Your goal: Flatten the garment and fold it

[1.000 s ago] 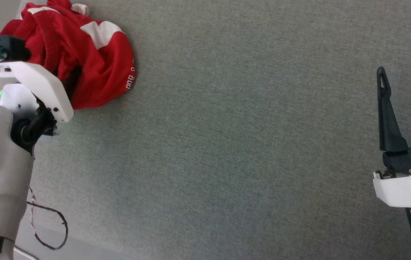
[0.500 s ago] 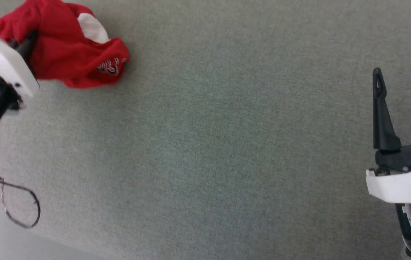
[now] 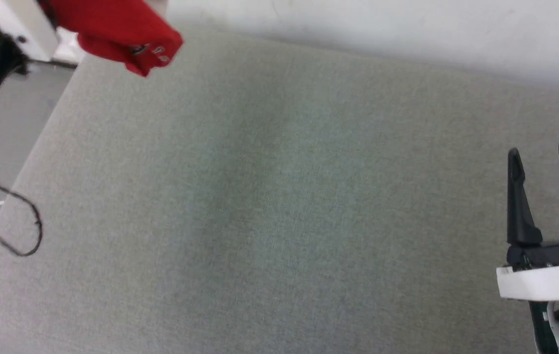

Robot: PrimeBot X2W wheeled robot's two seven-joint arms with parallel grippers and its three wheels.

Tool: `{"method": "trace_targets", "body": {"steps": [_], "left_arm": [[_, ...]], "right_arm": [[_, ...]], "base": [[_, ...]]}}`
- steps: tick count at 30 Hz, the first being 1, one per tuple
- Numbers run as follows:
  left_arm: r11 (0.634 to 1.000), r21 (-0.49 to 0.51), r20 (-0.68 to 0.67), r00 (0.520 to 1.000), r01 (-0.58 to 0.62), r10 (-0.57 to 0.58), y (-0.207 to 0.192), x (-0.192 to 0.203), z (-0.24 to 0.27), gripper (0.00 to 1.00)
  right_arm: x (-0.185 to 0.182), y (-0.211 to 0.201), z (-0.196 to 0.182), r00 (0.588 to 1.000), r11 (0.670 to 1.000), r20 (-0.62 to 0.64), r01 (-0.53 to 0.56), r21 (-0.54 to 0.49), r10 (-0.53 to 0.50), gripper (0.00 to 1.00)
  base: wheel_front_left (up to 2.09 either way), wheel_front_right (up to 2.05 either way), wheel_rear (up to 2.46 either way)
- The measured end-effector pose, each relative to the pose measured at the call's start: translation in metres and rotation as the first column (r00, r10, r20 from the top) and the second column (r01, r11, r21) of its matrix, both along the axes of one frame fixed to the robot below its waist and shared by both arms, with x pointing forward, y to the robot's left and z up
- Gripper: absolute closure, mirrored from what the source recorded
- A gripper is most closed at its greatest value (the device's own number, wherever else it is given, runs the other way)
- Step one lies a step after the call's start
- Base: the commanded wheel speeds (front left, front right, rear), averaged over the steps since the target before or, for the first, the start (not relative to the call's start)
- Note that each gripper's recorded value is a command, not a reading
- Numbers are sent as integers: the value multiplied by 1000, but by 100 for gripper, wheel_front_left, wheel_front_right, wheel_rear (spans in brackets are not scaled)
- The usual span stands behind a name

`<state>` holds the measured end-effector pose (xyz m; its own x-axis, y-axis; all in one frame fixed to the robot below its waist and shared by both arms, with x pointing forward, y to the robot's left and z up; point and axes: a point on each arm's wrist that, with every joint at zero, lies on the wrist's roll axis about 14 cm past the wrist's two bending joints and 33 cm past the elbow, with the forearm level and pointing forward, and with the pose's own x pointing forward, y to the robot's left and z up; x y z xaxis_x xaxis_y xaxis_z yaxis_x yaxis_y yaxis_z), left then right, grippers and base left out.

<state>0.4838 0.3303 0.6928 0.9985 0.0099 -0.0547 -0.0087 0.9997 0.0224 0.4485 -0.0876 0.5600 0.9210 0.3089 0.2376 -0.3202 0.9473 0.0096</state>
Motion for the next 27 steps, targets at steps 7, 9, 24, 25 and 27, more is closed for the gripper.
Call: {"method": "trace_targets", "body": {"steps": [7, 9, 24, 25, 27], "left_arm": [[972, -4, 93, 968, 235, -233, -93, -14, 50, 100], [950, -15, 103, 945, 313, -310, -123, -17, 55, 100], [700, -90, -40, 700, 709, -713, -323, -40, -67, 100], [691, -91, -71, 688, 717, -723, -330, -41, -87, 100], [677, -123, -140, 662, 726, -736, -343, -48, -130, 100]], "right_arm": [[-29, -30, 28, 995, 997, 67, 73, 8, -74, 0], [-37, -41, 35, 991, 995, 86, 103, 7, -104, 0], [-66, -107, 38, 954, 958, 85, 287, -2, -286, 0], [-64, -108, 36, 954, 957, 80, 291, 0, -290, 0], [-62, -110, 32, 953, 955, 69, 296, 2, -296, 0]], "base": [[0, 0, 0], [0, 0, 0], [0, 0, 0], [0, 0, 0], [0, 0, 0]]}}
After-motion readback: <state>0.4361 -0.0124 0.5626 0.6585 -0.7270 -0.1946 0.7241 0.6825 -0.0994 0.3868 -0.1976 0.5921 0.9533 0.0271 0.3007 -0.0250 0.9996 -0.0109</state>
